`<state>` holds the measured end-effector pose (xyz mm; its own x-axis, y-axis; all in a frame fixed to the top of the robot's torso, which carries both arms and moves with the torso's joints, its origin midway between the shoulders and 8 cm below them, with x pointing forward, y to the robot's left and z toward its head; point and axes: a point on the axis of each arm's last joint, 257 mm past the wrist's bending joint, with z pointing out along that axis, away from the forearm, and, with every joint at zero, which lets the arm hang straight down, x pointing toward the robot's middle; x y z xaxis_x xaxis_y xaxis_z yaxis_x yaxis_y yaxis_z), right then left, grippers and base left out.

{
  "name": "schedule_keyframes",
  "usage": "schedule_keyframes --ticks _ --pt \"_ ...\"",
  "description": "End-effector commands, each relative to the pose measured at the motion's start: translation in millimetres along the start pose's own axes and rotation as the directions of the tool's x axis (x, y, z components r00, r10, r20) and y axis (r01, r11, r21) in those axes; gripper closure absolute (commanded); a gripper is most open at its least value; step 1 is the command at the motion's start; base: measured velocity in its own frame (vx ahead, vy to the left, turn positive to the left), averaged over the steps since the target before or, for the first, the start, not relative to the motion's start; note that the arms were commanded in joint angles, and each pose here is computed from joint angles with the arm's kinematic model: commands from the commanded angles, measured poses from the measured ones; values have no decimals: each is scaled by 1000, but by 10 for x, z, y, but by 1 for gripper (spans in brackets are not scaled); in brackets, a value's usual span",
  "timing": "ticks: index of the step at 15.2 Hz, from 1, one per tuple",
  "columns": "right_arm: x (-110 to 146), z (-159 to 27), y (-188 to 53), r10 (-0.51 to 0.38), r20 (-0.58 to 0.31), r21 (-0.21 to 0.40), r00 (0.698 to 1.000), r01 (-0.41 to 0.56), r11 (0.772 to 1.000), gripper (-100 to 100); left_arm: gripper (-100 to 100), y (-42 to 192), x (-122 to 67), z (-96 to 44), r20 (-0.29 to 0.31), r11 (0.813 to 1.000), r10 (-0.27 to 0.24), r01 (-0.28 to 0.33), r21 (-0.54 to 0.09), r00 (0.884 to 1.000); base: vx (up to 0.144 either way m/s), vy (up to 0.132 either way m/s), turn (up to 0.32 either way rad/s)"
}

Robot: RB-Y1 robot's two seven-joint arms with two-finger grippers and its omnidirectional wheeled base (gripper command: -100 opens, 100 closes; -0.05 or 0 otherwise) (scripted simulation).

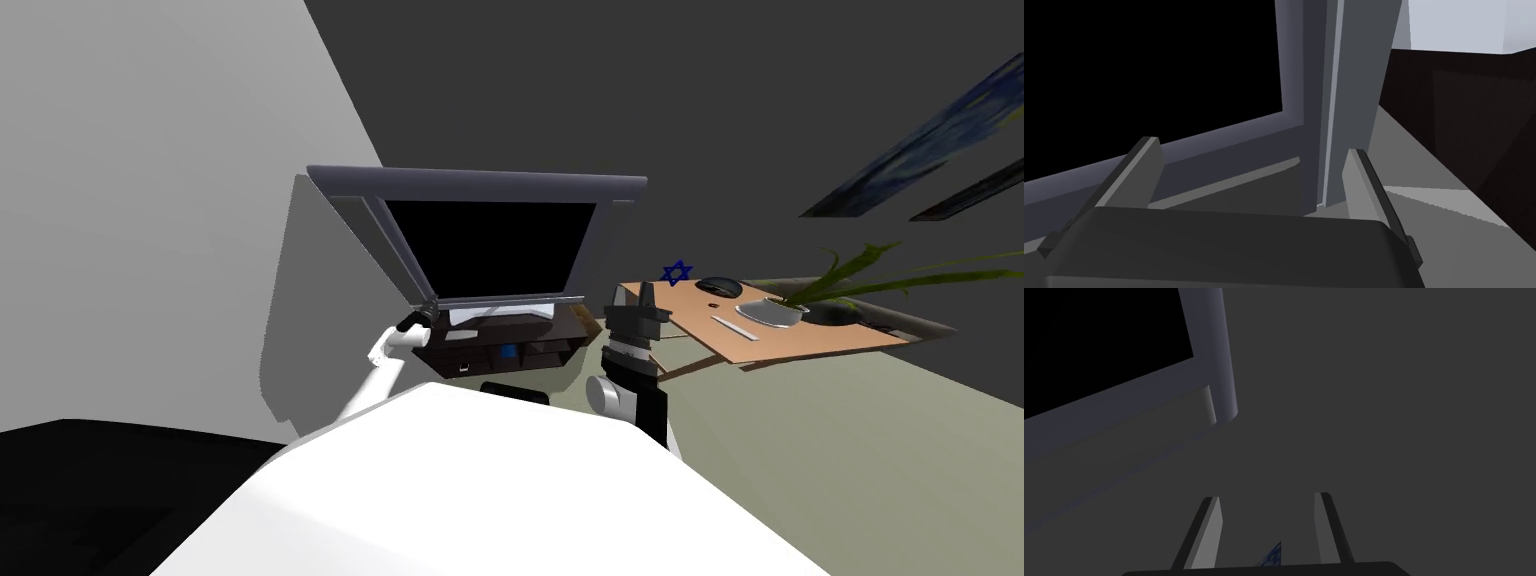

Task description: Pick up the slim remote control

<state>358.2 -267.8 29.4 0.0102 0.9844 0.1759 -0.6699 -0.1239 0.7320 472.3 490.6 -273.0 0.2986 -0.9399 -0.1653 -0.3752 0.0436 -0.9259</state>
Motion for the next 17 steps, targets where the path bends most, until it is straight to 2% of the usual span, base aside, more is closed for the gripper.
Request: schedule_keyframes --ticks 1,2,3,5,6,8,9,11,12,13,14,15,16,17 --pt "0 0 0 0 0 0 1000 0 1000 0 -100 122 -51 23 11 999 -5 6 -49 1000 -17 24 -74" --pt "0 0 0 0 0 0 1000 0 1000 0 -100 122 -51 23 11 999 -5 6 -49 1000 -8 13 2" --pt "-1 0 0 0 0 0 1000 0 1000 0 -100 280 -165 83 33 994 -19 23 -103 999 -10 12 -180" --pt "0 0 0 0 0 0 1000 0 1000 0 -100 337 -170 76 36 992 -19 23 -126 999 -11 21 -160" --pt "0 0 0 0 0 0 1000 0 1000 0 -100 472 -271 123 56 984 -34 43 -172 998 -15 26 -175" --pt "0 0 0 0 0 0 1000 0 1000 0 -100 552 -278 109 60 978 -33 45 -201 998 -19 26 -147" --pt "0 0 0 0 0 0 1000 0 1000 0 -100 694 -366 137 80 966 -49 68 -251 996 -20 22 -185" --pt "0 0 0 0 0 0 1000 0 1000 0 -100 765 -372 122 83 959 -48 70 -275 995 -17 23 -144" --pt "0 0 0 0 0 0 1000 0 1000 0 -100 900 -446 137 102 942 -65 94 -322 993 -17 20 -203" --pt "0 0 0 0 0 0 1000 0 1000 0 -100 971 -451 118 106 934 -64 97 -344 992 -19 29 -207" --pt "0 0 0 0 0 0 1000 0 1000 0 -100 974 -451 117 106 934 -64 97 -345 992 -14 24 -62" --pt "-1 0 0 0 0 0 1000 0 1000 0 -100 1096 -507 119 123 913 -80 123 -389 989 -17 20 -171" --pt "0 0 0 0 0 0 1000 0 1000 0 -100 1177 -514 95 127 903 -80 126 -412 989 -18 24 -212" --pt "0 0 0 0 0 0 1000 0 1000 0 -100 1177 -514 95 127 903 -80 126 -412 989 -14 21 -78"
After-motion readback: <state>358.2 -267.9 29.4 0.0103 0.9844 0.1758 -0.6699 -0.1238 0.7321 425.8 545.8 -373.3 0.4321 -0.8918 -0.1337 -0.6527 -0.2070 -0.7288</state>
